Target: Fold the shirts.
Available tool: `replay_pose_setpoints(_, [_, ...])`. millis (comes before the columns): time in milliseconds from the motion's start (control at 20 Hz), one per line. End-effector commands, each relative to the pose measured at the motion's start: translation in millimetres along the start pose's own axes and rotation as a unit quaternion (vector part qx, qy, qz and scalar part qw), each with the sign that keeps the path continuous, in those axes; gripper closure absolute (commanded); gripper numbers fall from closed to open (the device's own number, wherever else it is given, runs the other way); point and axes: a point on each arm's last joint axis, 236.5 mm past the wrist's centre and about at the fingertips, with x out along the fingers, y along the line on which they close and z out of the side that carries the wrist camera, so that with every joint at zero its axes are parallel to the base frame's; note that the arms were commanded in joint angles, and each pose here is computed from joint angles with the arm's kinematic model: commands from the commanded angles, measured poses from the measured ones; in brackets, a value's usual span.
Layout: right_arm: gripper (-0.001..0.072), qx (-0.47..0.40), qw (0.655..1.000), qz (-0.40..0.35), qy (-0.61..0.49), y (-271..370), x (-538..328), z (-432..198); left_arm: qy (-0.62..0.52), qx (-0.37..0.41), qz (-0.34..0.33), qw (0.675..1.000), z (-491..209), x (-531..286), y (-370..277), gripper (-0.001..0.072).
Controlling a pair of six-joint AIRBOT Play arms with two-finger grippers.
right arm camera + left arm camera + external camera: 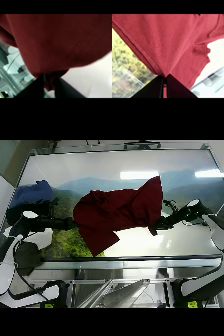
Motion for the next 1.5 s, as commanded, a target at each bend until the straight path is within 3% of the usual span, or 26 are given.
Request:
replay_pose_setpoints(0, [0.0691, -0.017, 0.999, 0.034, -0.035, 34, -7, 15, 0.004, -0.002, -0.009, 1.0, -2, -1, -4, 0.0684])
replay_pose_setpoints(300, [0.0693, -0.032, 0.994, 0.0, -0.101, 58, -38, 32, -0.005, -0.002, -0.024, 1.0, 2, -3, -13, 0.0684])
replay_pose_setpoints(400, [0.0693, -0.058, 0.989, 0.0, -0.134, 87, -59, 34, -0.05, 0.05, -0.097, 0.993, 22, -27, -59, 0.0684])
replay_pose_setpoints(550, [0.0693, -0.159, 0.957, 0.01, -0.241, 178, -128, 38, -0.193, 0.179, -0.224, 0.938, 70, -135, -183, 0.0684])
replay_pose_setpoints(650, [0.0693, -0.256, 0.896, 0.023, -0.362, 268, -207, 31, -0.299, 0.269, -0.269, 0.875, 78, -232, -265, 0.0684])
replay_pose_setpoints(750, [0.0693, -0.346, 0.799, 0.003, -0.493, 356, -296, 2, -0.394, 0.362, -0.287, 0.794, 57, -328, -341, 0.0683])
replay_pose_setpoints(900, [0.0693, -0.43, 0.645, -0.07, -0.628, 457, -389, -76, -0.504, 0.474, -0.23, 0.684, -2, -429, -422, 0.0683])
replay_pose_setpoints(1000, [0.0692, -0.46, 0.563, -0.117, -0.676, 498, -418, -123, -0.551, 0.501, -0.16, 0.648, -25, -461, -446, 0.0683])
replay_pose_setpoints(1100, [0.0692, -0.468, 0.511, -0.156, -0.704, 517, -434, -150, -0.572, 0.479, -0.106, 0.658, -22, -473, -439, 0.0683])
replay_pose_setpoints(1200, [0.0693, -0.467, 0.51, -0.164, -0.703, 514, -436, -148, -0.571, 0.443, -0.08, 0.686, -7, -476, -412, 0.0683])
replay_pose_setpoints(1250, [0.0693, -0.461, 0.531, -0.161, -0.693, 504, -433, -136, -0.572, 0.426, -0.083, 0.696, 2, -478, -397, 0.0683])
replay_pose_setpoints(1350, [0.0694, -0.424, 0.613, -0.125, -0.654, 465, -421, -90, -0.548, 0.391, -0.123, 0.729, 23, -464, -366, 0.0683])
replay_pose_setpoints(1450, [0.0694, -0.384, 0.698, -0.09, -0.598, 414, -395, -37, -0.48, 0.351, -0.148, 0.79, 59, -413, -326, 0.0683])
